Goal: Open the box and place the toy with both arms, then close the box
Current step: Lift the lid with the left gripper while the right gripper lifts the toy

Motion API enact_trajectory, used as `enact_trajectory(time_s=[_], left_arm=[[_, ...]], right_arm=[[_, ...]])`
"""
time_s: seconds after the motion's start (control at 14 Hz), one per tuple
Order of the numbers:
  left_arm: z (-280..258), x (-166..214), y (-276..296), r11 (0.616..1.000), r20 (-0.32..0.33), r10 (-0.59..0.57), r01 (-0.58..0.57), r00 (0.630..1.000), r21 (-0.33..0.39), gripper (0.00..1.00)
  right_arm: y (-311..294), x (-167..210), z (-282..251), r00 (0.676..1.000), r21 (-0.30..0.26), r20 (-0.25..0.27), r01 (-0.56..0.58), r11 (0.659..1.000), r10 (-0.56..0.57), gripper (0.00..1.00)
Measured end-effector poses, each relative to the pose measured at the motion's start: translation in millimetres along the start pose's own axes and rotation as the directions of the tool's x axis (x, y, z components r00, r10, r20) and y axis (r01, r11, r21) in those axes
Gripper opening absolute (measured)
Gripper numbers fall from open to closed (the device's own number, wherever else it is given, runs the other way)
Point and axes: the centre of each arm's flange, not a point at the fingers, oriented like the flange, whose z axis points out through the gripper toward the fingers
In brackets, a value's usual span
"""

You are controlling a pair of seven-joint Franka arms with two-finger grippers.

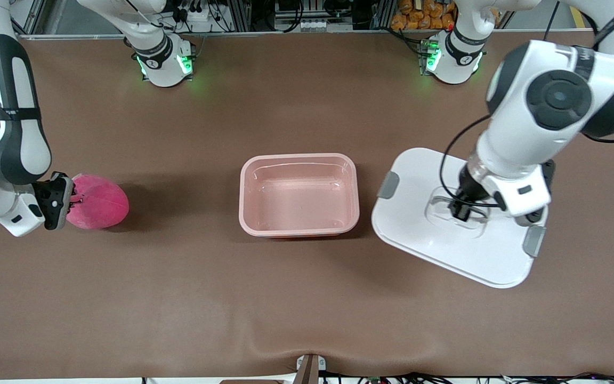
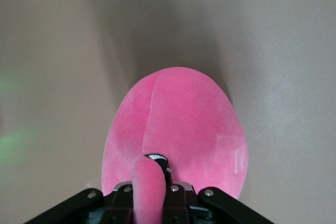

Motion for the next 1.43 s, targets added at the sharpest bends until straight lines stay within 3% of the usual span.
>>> enact_trajectory(time_s=[0.36, 0.79, 1.43], left_arm=[[22, 75, -20, 0.998, 0.014, -0.003, 0.002, 1.000, 0.059, 0.07], [54, 156, -53, 0.993, 0.076, -0.044, 0.035, 0.996, 0.109, 0.07], [73, 251, -105, 0.993, 0.148, 0.053, -0.068, 0.988, 0.099, 0.07]], right_arm=[[-11, 29, -28, 0.991, 0.045, 0.021, -0.131, 0.990, 0.130, 0.11], [-25, 67, -49, 0.967, 0.037, 0.040, -0.252, 0.967, 0.251, 0.11], [-65, 130, -76, 0.856, 0.057, 0.047, -0.517, 0.854, 0.515, 0.11]])
